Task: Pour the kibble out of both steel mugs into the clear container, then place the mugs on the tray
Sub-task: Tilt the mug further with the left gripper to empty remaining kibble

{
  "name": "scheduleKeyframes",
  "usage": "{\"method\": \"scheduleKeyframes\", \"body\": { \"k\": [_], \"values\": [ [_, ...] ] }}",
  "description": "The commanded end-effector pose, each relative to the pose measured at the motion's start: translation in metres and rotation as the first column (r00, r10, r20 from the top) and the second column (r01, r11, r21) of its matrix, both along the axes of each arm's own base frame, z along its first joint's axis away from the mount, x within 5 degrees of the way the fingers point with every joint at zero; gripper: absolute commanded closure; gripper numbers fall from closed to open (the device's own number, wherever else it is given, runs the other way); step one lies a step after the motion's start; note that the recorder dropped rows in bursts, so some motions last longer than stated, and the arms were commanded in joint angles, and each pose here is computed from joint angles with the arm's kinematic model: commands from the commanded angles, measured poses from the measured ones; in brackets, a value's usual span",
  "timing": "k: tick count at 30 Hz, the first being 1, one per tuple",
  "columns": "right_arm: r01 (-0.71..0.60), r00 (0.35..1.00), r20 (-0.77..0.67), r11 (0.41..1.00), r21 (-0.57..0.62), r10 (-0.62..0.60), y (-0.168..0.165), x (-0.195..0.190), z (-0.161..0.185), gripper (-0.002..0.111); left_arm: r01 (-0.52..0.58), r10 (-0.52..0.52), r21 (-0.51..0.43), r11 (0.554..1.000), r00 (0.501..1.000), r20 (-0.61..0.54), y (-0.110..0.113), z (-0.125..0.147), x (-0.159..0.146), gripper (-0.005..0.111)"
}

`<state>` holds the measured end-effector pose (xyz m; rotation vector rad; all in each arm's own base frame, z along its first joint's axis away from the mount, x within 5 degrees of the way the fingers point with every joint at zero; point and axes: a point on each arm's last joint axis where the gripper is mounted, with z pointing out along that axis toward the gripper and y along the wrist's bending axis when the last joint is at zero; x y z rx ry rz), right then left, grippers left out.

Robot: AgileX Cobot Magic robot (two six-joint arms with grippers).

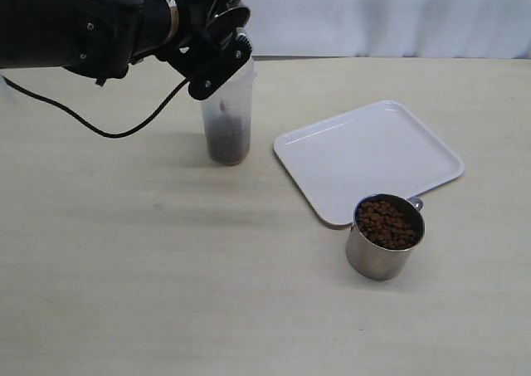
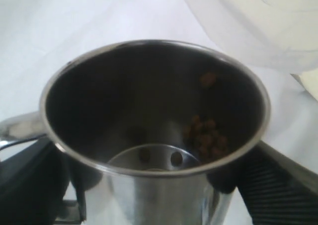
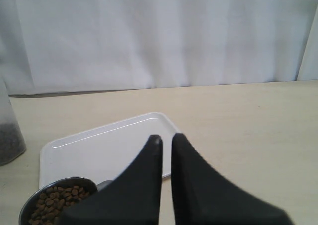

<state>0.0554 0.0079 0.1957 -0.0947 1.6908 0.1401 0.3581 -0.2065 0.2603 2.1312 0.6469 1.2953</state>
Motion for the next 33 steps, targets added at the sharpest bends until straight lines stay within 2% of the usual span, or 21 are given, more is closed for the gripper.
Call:
{"method": "scheduleKeyframes", "body": {
  "k": [1,6,15,33],
  "values": [
    [-0.004,1.000,-0.002,1.000,-0.008,0.004,0.0001,-0.0002,-0.0016,0.103,0.024,-0.024,0.015,1.000,1.000,0.017,-0.0035,0.0055,-0.0023,0.107],
    [-0.004,1.000,-0.002,1.000,-0.008,0.004,0.0001,-0.0002,-0.0016,0.103,0.038,-0.040,0.062,0.997,0.999,0.028,-0.0032,0.0056,-0.0021,0.107],
    [-0.004,1.000,-0.002,1.000,-0.008,0.004,0.0001,-0.0002,-0.0016,0.103,0.038,-0.041,0.069,0.997,0.999,0.030,-0.0030,0.0056,-0.0021,0.107],
    [-0.004,1.000,-0.002,1.000,-0.008,0.004,0.0001,-0.0002,-0.0016,0.103,0.108,-0.122,0.219,0.970,0.991,0.051,-0.0042,0.0052,-0.0025,0.107]
  ]
}}
